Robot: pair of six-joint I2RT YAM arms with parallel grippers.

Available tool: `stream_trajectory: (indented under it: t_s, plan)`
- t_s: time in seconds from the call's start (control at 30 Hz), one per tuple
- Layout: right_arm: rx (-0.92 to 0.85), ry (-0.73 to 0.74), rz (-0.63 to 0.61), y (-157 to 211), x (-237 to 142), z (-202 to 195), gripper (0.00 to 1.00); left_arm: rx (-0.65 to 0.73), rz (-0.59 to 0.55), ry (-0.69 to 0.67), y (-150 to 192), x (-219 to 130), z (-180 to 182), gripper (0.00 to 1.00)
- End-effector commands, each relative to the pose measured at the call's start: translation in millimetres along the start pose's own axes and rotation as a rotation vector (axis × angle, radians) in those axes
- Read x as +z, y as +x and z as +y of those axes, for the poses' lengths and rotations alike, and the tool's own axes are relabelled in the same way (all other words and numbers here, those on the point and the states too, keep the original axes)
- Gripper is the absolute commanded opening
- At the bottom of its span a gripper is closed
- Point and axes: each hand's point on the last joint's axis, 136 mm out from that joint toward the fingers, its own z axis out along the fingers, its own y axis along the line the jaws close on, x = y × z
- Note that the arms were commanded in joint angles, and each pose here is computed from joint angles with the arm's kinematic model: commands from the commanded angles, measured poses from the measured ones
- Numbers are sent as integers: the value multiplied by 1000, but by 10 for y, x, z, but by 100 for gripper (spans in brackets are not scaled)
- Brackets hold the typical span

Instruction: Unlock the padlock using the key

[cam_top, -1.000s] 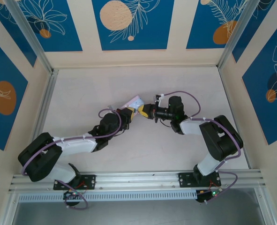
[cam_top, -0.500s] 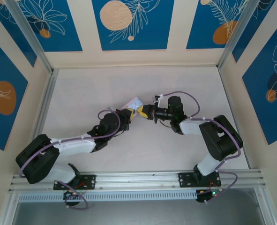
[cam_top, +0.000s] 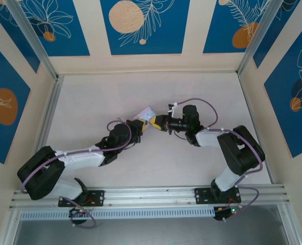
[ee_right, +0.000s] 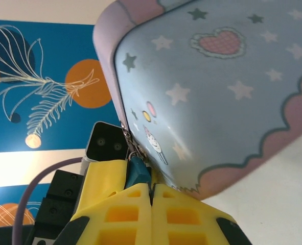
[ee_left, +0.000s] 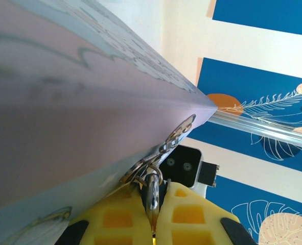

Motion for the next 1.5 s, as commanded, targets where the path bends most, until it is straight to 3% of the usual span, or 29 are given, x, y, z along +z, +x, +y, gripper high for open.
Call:
stream_trajectory:
  t_s: [0.0,0.37,0.67,0.9,1.47]
  plan:
    - [-147,21,9,43,-2,75,0,-25,125,126,341,-73,-470,0]
    - [-113,-40,28,71,61,145,0,-22,126,130,346,-61,-483,0]
    - [-47,-175,66,99,174,513,0,-6,157,135,426,-31,-486,0]
    - [-42,-193,103,59,213,691,0,-5,166,128,455,-22,-477,0]
    - [-33,-163,119,55,276,552,0,-6,179,116,499,18,-479,0]
